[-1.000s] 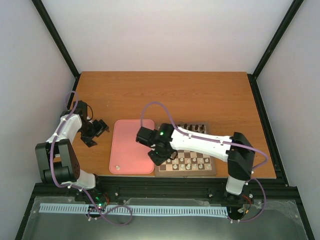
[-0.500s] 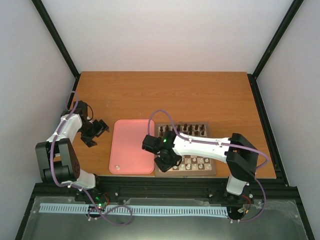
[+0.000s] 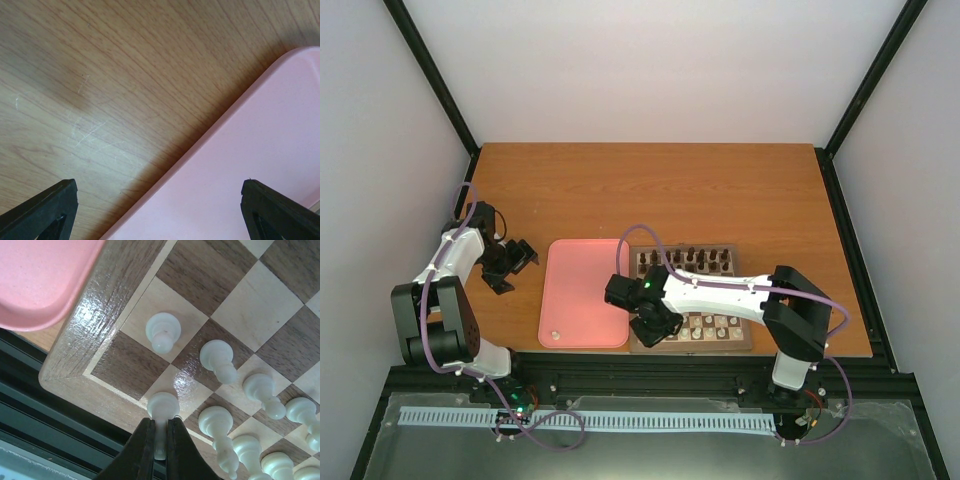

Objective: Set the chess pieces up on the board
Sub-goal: Place the chess piece on the chessboard.

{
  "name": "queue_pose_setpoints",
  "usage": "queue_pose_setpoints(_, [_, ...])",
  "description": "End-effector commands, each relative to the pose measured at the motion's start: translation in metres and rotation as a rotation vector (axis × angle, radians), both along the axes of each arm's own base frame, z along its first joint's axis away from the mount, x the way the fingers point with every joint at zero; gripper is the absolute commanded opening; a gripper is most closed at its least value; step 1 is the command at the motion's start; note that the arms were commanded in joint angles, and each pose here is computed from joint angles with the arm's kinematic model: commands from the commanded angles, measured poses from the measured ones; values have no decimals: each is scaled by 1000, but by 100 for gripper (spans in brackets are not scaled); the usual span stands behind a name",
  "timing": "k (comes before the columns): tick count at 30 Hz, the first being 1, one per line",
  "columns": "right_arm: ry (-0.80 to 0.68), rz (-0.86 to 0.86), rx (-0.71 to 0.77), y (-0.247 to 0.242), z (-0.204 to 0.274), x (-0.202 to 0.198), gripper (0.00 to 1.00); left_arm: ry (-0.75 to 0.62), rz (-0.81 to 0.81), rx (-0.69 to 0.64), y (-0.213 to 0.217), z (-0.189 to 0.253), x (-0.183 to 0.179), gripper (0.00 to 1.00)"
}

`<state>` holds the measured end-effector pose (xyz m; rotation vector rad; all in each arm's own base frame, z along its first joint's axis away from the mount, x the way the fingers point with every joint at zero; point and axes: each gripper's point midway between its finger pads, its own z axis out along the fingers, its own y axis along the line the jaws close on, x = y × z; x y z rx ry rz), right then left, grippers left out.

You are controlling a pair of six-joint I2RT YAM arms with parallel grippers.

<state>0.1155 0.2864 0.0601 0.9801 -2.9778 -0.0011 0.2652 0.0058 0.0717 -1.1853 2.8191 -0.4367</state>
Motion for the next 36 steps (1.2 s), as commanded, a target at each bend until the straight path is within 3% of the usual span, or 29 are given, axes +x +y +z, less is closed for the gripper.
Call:
queue_pose_setpoints(1, [-24, -24, -34, -5, -6, 5, 4, -23, 0, -2, -1, 5, 8, 100])
queue_pose_setpoints(18, [-29, -42, -55, -12, -9, 8, 9, -28, 0, -1, -1, 6, 7, 100])
queue_pose_setpoints(30, [-76, -12, 70, 8, 30, 16, 34, -29, -1, 0, -2, 6, 6, 100])
queue_pose_setpoints(36, [-122, 34, 133, 35, 65, 26, 39, -30, -1, 0, -2, 6, 6, 100])
